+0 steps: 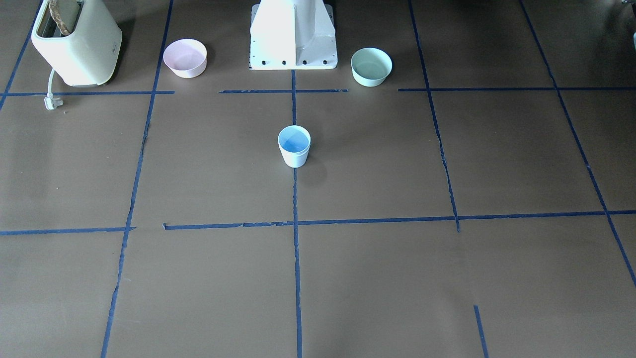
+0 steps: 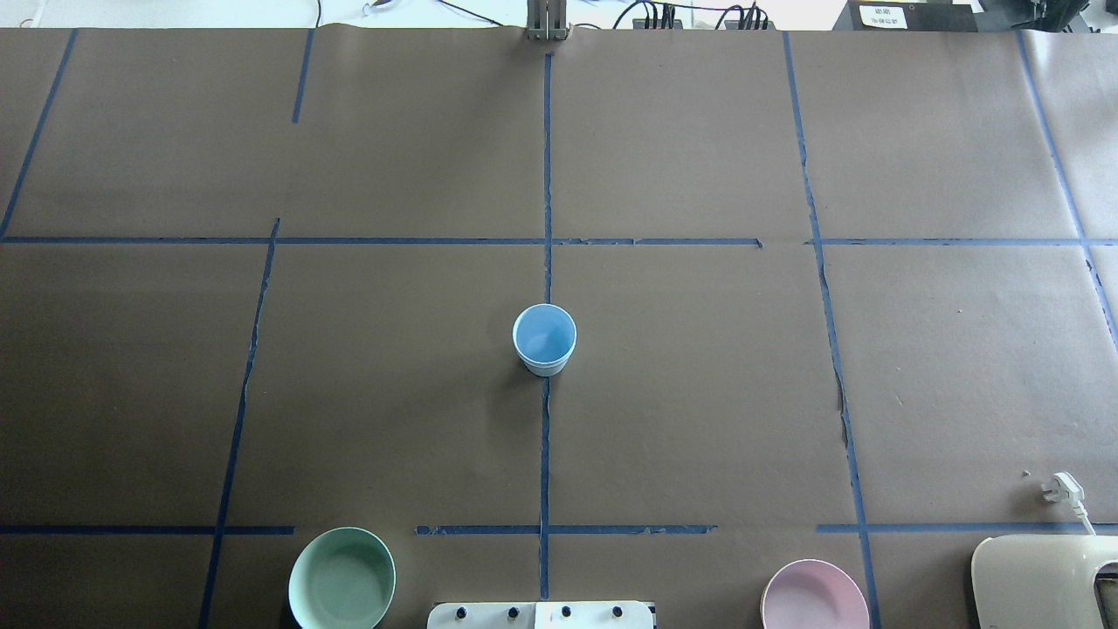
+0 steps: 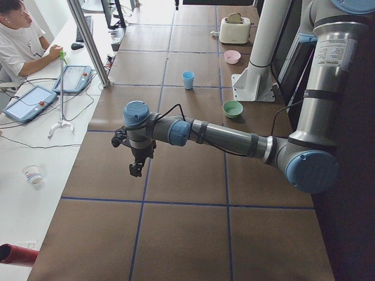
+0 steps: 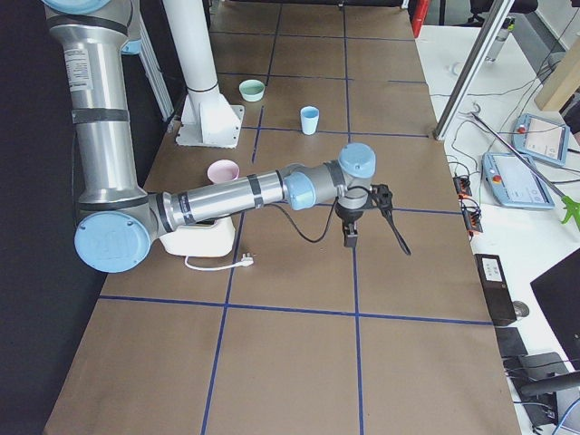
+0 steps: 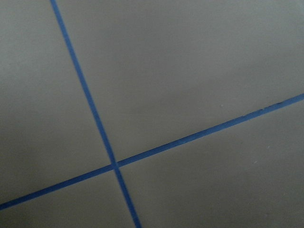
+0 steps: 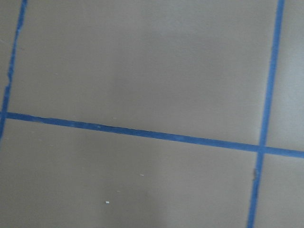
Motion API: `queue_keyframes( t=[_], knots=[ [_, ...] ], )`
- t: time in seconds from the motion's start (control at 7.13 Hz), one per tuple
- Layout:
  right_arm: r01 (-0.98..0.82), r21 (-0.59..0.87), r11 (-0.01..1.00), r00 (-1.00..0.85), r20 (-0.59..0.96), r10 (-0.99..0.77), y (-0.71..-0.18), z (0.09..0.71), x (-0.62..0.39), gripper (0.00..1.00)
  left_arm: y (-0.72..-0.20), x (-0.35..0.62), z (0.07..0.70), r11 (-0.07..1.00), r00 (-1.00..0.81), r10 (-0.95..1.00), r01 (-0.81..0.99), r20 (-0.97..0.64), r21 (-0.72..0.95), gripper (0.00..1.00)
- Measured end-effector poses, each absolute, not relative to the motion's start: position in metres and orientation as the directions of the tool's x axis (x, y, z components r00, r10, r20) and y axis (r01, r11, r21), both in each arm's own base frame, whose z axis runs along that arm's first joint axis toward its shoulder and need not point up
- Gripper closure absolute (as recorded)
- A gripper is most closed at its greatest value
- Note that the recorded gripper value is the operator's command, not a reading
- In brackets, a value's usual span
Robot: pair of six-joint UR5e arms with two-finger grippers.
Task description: Stack blue cups with both arms
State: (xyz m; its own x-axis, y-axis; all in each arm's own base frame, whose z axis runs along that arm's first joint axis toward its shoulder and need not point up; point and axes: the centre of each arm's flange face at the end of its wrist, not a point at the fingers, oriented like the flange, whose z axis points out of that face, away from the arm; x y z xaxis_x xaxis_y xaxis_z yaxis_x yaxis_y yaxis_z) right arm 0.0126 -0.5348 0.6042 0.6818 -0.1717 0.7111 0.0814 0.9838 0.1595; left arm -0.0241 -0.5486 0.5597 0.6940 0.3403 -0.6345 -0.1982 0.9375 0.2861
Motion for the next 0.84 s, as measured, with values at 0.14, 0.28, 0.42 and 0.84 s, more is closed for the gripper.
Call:
queue_keyframes(
  t=[0.14, 0.28, 0.42, 0.84],
  knots=[
    [0.095, 0.163, 0.982, 0.676, 0.713, -0.184, -0.532, 0.623, 0.034, 0.00, -0.540, -0.032, 0.569, 0.945, 0.666, 0.324, -0.194, -0.672, 0.263, 0.00],
    [0.101, 0.161, 0.982, 0.674, 0.715, -0.187, -0.531, 0.630, 0.043, 0.00, -0.534, -0.033, 0.574, 0.949, 0.646, 0.313, -0.189, -0.696, 0.251, 0.00],
    [0.102, 0.159, 0.982, 0.673, 0.715, -0.186, -0.530, 0.632, 0.047, 0.00, -0.532, -0.034, 0.577, 0.951, 0.640, 0.309, -0.189, -0.703, 0.246, 0.00],
    [0.103, 0.155, 0.982, 0.673, 0.716, -0.184, -0.530, 0.634, 0.048, 0.00, -0.520, -0.036, 0.590, 0.958, 0.643, 0.287, -0.184, -0.710, 0.220, 0.00]
  ],
)
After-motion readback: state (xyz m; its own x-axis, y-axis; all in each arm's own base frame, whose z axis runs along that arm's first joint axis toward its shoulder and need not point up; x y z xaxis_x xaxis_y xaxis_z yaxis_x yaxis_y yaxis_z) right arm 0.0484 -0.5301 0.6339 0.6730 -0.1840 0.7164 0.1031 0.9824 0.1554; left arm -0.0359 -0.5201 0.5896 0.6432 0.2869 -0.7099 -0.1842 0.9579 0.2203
